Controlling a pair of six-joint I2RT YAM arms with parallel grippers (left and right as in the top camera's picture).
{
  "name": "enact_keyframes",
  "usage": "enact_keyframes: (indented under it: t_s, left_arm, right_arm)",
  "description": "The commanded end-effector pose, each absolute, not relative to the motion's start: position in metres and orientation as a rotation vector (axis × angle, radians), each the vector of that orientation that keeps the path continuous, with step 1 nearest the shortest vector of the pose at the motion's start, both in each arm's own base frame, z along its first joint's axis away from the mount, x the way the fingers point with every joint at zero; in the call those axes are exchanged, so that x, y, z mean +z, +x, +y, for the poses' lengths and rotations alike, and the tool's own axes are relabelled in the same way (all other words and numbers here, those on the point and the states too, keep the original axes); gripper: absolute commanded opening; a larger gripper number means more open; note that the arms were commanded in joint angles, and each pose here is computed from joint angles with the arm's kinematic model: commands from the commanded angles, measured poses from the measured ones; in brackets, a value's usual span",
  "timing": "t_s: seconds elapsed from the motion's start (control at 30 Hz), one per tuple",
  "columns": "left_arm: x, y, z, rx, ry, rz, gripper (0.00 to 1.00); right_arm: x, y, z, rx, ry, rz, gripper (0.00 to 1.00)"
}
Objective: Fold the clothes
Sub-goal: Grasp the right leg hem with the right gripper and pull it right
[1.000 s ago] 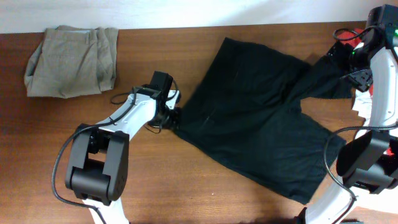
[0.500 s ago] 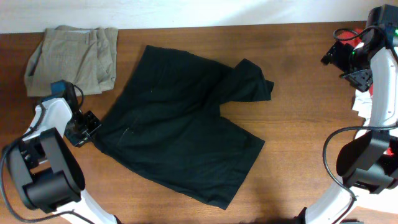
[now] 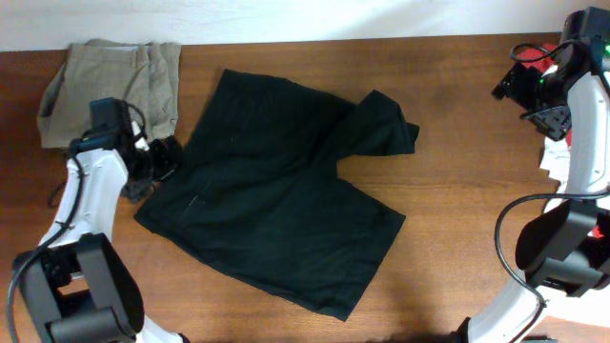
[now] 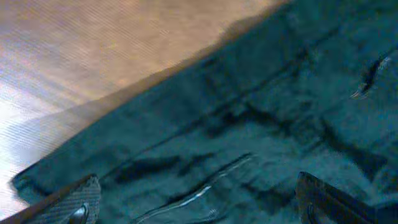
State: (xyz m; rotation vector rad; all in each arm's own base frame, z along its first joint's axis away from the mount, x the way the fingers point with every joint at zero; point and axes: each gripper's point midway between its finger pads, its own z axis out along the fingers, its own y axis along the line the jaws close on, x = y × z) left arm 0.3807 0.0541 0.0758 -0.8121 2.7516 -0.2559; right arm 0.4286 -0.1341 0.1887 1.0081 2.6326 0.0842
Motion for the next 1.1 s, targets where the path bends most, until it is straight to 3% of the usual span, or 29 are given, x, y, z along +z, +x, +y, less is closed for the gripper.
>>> enact_keyframes:
  t_s: [0.0,0.13,0.2,0.27,0.37,0.47,0.6,0.77,0.83,1.0,1.07]
  left_arm:
    - [0.089,0.391,0.038,-0.283,-0.707,2.723,0.99]
    - [0.089,0.391,0.038,-0.283,-0.704,2.721,0.99]
    - [0.089,0.392,0.038,-0.283,-0.705,2.72,0.99]
    - [0.089,0.392,0.038,-0.283,-0.704,2.719,0.99]
    - [0.089,0.393,0.038,-0.283,-0.703,2.716,0.99]
    - [0.089,0.393,0.038,-0.283,-0.703,2.717,0.99]
    - [0.088,0.392,0.038,-0.283,-0.704,2.718,0.99]
    - [0.09,0.396,0.039,-0.283,-0.698,2.702,0.99]
    - [0.09,0.398,0.039,-0.284,-0.695,2.696,0.99]
    - [0.091,0.4,0.04,-0.283,-0.691,2.686,0.99]
    - [0.091,0.4,0.04,-0.283,-0.691,2.684,0.99]
  right_arm:
    - [0.198,0.431,-0.133,0.082,0.999,2.608,0.98]
    - [0.202,0.439,-0.132,0.11,0.986,2.577,0.99]
    - [0.205,0.447,-0.112,0.288,0.949,2.576,0.99]
    - [0.211,0.48,-0.075,0.502,0.714,2.535,0.99]
    - [0.194,0.508,-0.024,0.5,0.412,2.569,0.99]
    - [0.146,0.537,0.045,0.438,0.097,2.616,0.99]
    - [0.067,0.555,0.066,0.353,0.1,2.702,1.0]
    - [0.018,0.553,0.065,0.353,0.111,2.773,0.95]
    - [0.017,0.554,0.065,0.353,0.111,2.773,0.8]
    - [0.029,0.553,0.069,0.39,0.109,2.778,0.18]
    - [0.04,0.551,0.069,0.395,0.112,2.795,0.04]
